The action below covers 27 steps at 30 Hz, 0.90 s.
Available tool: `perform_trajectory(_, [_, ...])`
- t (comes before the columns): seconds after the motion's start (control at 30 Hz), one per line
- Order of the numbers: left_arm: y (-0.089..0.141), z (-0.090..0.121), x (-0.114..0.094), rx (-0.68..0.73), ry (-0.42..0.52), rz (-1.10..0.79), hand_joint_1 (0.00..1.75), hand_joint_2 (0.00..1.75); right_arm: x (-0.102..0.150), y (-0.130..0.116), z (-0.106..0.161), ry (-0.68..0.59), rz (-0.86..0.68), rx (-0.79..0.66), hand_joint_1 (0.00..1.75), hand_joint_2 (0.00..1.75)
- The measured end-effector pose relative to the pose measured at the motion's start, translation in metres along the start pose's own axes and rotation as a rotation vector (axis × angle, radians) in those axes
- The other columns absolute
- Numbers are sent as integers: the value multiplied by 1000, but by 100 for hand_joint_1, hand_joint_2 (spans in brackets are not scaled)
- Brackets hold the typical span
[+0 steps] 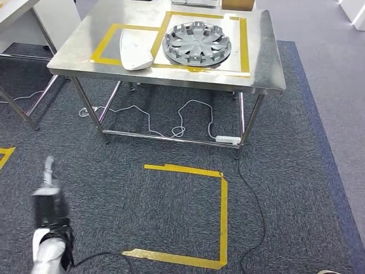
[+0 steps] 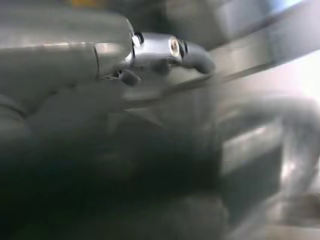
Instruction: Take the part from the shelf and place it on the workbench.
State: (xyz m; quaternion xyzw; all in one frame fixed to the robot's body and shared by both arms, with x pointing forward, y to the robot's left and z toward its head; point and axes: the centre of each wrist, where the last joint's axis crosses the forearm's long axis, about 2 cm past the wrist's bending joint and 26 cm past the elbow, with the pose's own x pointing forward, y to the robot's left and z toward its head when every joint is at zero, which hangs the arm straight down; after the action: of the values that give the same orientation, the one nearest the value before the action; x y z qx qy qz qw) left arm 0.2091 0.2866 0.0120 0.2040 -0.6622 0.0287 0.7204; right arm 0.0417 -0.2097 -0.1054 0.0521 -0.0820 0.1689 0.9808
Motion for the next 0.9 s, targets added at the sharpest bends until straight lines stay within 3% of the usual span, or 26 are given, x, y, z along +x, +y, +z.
perform_trajectory(0.07, [-1,46,-60,4,498,-90,0,0,0,7,0,19,-26,29,0,0])
perform_trajectory(0.1, [0,73,-82,2,686,-119,0,0,-1,10,0,24,-33,33,0,0])
perform_trajectory(0.17, [-2,110,-105,-33,864,-176,0,0,-4,13,1,37,-27,40,0,0])
perform_trajectory(0.33, [-5,149,-123,-110,1005,-265,0,0,-2,15,1,57,40,43,0,0])
perform_trajectory(0.5, [-10,165,-127,-99,1108,-223,0,0,-1,15,1,74,96,40,0,0])
perform_trajectory(0.9, [-20,172,-124,-127,1145,-275,0,0,12,14,0,65,162,38,0,0])
